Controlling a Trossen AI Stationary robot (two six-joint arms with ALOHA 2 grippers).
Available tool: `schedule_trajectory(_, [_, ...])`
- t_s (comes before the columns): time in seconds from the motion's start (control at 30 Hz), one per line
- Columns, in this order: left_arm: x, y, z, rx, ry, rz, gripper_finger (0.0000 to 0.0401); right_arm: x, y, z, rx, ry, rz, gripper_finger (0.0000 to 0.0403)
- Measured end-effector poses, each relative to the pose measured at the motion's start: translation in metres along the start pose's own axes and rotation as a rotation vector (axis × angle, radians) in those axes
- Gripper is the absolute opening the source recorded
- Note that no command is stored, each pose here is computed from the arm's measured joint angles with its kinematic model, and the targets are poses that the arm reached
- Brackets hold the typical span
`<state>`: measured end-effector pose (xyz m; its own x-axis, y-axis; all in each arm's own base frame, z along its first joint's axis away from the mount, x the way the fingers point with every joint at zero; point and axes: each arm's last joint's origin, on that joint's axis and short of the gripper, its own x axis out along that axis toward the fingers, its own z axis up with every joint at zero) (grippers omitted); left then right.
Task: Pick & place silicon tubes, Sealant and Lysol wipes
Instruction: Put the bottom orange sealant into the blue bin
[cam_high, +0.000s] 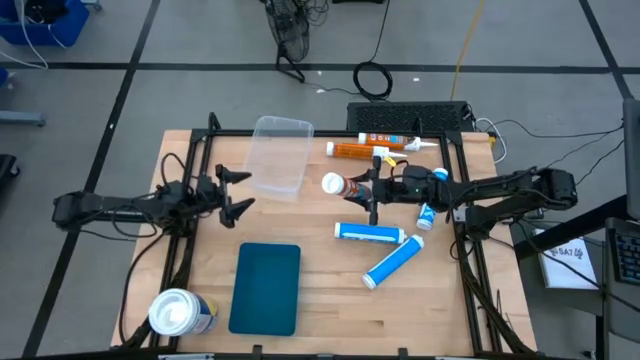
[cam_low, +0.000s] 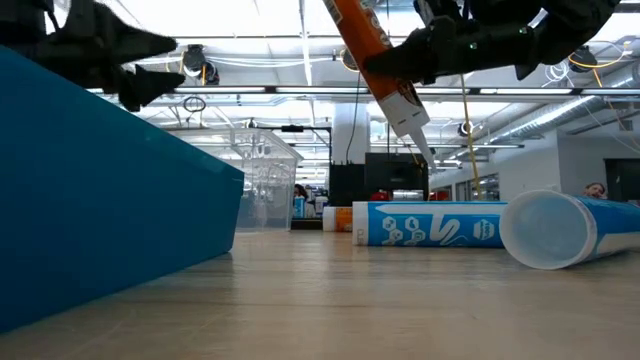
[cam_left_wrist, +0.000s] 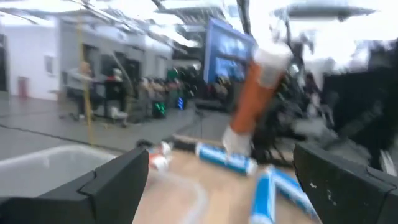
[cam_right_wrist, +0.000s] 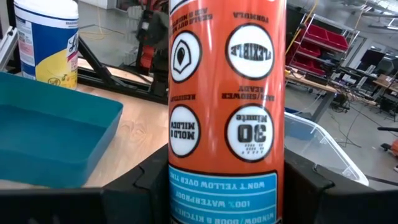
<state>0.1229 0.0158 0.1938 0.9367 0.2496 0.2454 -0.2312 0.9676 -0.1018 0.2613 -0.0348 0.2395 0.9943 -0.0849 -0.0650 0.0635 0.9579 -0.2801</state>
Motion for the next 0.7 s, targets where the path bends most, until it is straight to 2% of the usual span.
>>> schedule_trajectory(0.13, [0.022,-0.004,0.01,0.01,-0.037,0.009,0.0392,0.002,0.0,0.0,0.003,-0.024,-0.007,0.0193])
schedule_trajectory(0.33, [0.094,-0.016,0.011,0.118,0.108,0.017,0.0392,0.011,0.001,-0.007,0.005,-0.038,-0.011,0.0193])
schedule_trajectory(0.57, [0.17,-0.036,0.016,0.245,0.093,-0.21,0.0392,0.017,0.002,-0.008,0.037,-0.087,-0.025,0.0193])
schedule_trajectory(0.7, [0.2,-0.04,0.011,0.281,0.091,-0.235,0.0392,0.017,0.004,-0.009,0.043,-0.083,-0.017,0.0193])
